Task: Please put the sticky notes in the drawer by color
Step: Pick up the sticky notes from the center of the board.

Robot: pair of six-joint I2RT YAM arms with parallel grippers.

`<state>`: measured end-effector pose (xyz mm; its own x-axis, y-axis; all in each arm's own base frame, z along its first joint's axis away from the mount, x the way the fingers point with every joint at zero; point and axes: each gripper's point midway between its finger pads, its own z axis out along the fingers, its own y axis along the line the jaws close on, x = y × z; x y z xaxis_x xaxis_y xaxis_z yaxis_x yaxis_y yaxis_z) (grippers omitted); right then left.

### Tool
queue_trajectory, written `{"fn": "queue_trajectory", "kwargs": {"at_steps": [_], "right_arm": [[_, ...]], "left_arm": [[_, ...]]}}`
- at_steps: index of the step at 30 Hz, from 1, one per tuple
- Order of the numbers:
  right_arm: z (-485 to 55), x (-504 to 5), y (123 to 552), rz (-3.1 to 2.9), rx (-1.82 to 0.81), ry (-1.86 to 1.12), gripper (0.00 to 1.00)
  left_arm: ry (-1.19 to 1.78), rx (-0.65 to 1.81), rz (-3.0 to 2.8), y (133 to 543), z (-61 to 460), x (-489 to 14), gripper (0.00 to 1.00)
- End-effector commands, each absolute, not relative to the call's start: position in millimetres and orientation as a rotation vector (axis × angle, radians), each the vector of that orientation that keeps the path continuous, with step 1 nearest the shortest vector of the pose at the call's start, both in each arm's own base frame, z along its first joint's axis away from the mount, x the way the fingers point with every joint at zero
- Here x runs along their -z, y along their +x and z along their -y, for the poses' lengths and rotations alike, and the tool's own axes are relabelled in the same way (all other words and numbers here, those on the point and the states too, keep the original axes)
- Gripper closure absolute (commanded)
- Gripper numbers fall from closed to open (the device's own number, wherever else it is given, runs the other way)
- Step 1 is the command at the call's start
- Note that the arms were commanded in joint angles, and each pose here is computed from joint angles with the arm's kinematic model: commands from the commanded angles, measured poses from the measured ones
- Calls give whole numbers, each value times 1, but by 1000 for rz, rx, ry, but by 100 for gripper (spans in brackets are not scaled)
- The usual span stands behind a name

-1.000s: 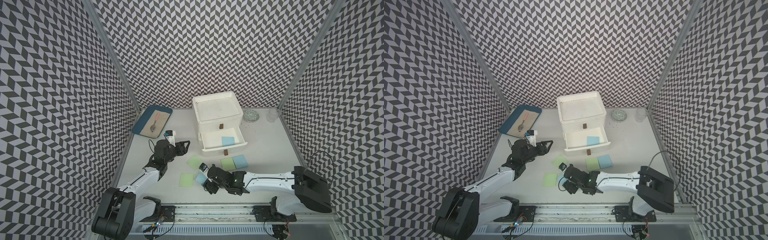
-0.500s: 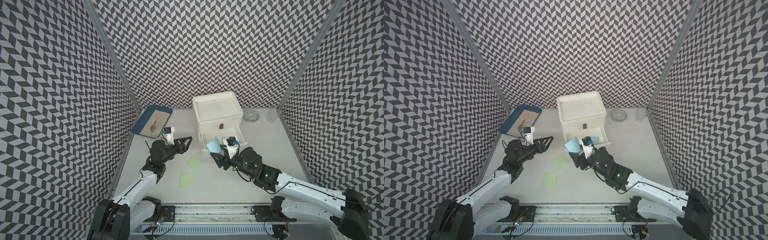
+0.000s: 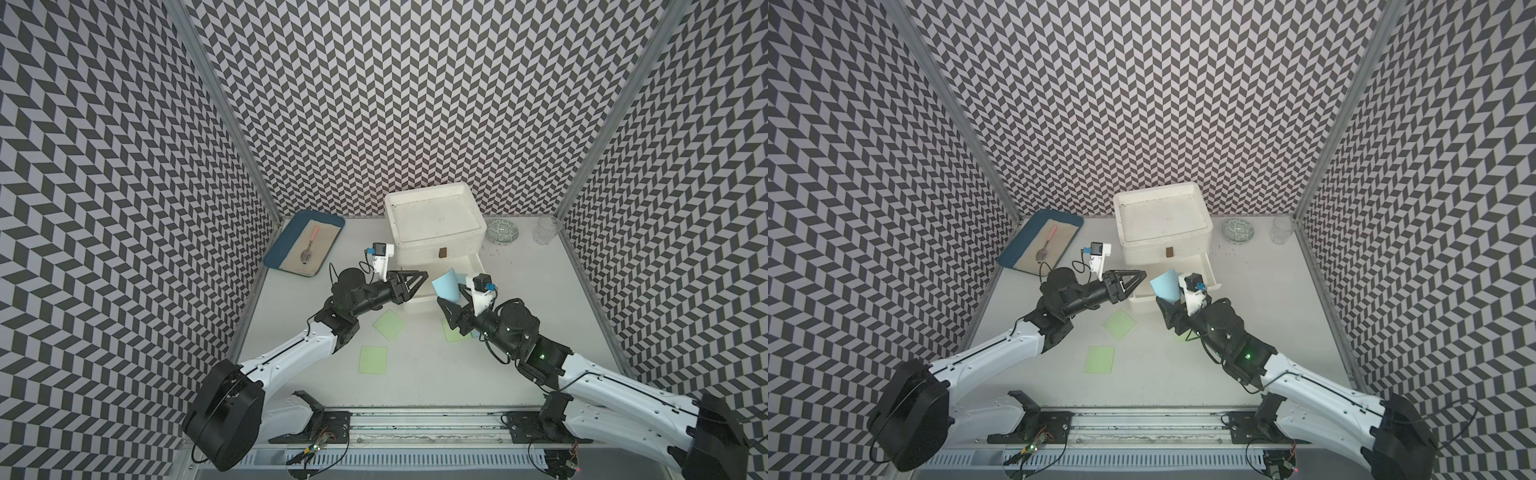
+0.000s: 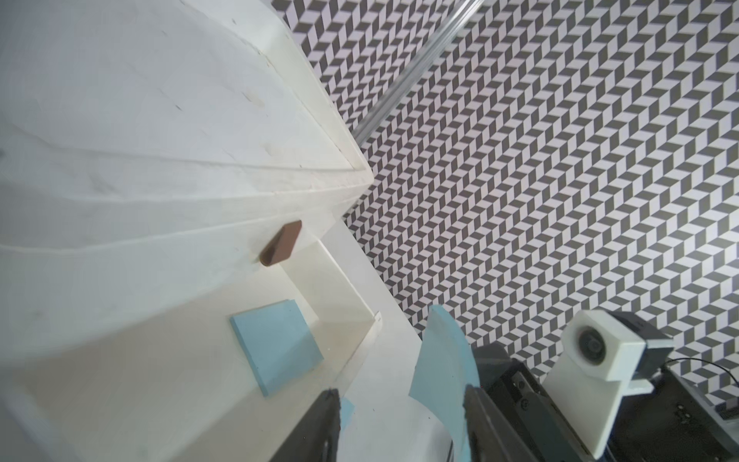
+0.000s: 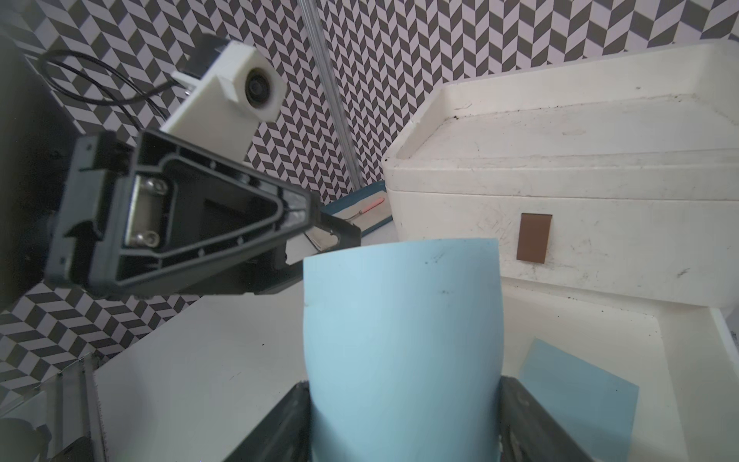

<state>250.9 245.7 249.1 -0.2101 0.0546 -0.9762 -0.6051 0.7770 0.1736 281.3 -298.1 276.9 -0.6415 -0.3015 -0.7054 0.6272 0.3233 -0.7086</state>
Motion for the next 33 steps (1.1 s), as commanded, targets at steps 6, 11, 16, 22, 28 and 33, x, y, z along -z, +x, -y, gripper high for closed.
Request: {"fn": "queue_trajectory", "kwargs": {"at_steps": [6,11,16,22,28,33], "right_arm": [[-227,-263,256,-1611,-618,-355,27],[-222,-262,258,-1615,-599,-338,27],[-210,-257,264,-1628,-585,-293,27],[-206,-254,268,-1636,-598,-273,27],[-210,-251,269,-1648,-608,-290,27],[-209,-251,268,-1641,-612,-288,27]], "left_arm": [[367,1460,-1731,279,332,-295,54],[382,1457,-1747,281,342,-293,53],[351,1409,-1733,284,335,-301,53],[367,1395,-1705,281,332,-307,52],[406,1426,-1717,275,346,-299,53],[431,1467,-1727,272,358,-293,54]]}}
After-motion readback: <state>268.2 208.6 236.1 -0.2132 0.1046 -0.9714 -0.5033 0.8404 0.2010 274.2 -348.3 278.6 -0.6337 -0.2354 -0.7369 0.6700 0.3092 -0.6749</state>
